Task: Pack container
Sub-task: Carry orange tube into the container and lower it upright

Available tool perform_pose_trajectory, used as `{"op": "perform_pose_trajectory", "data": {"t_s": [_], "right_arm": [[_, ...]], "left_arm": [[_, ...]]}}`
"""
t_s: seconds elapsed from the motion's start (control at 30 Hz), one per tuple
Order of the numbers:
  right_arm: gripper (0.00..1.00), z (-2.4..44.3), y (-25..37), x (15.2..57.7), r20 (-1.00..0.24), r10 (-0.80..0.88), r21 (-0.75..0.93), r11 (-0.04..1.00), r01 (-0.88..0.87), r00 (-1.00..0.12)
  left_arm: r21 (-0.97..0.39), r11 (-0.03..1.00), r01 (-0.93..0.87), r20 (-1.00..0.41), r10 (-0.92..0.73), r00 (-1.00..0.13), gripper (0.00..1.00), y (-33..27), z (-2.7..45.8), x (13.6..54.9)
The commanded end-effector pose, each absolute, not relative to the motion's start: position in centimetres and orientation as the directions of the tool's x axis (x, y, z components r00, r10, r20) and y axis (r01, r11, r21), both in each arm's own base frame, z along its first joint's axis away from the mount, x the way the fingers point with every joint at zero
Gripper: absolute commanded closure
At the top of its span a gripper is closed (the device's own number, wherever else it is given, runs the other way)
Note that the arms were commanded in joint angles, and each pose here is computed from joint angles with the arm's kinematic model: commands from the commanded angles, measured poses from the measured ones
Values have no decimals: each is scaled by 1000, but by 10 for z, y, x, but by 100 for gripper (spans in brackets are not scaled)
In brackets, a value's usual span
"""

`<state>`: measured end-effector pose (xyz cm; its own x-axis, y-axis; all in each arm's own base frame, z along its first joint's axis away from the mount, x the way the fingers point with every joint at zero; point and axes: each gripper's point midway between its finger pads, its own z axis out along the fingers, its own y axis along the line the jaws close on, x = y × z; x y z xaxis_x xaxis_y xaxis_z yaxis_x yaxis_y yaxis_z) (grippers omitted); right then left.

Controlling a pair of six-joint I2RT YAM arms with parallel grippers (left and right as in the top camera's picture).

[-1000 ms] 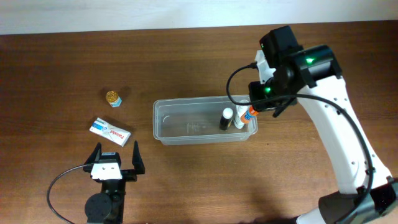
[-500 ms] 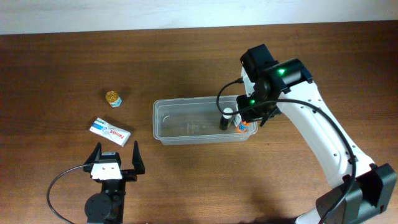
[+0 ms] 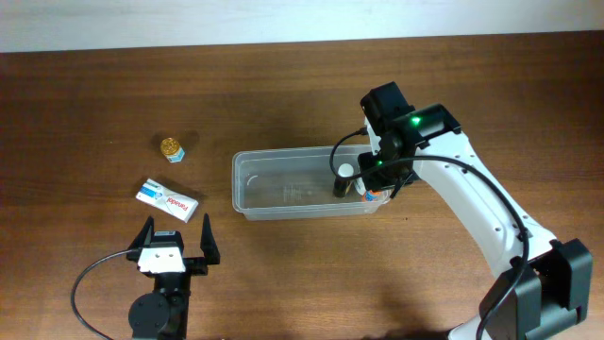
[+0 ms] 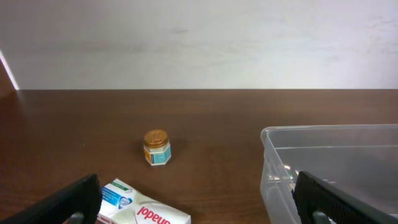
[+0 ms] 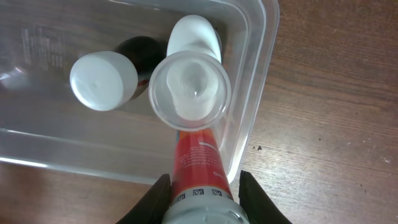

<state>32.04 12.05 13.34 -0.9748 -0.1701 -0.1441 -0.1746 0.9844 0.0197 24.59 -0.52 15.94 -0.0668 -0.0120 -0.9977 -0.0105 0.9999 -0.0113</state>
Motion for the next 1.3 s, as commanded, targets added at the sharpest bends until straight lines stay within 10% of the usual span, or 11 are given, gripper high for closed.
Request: {"op": "perform_pose_trajectory", "data": {"t_s": [0.0, 1.27], "right_arm": [[73, 131, 116, 323, -152, -151, -28, 989, -148, -977], [73, 119, 122, 324, -167, -110, -8, 994, -110, -980]], "left_arm": [[8, 1000, -13, -997, 7, -73, 1, -4, 158, 246], [8, 1000, -13, -997, 7, -73, 1, -4, 158, 246]]}}
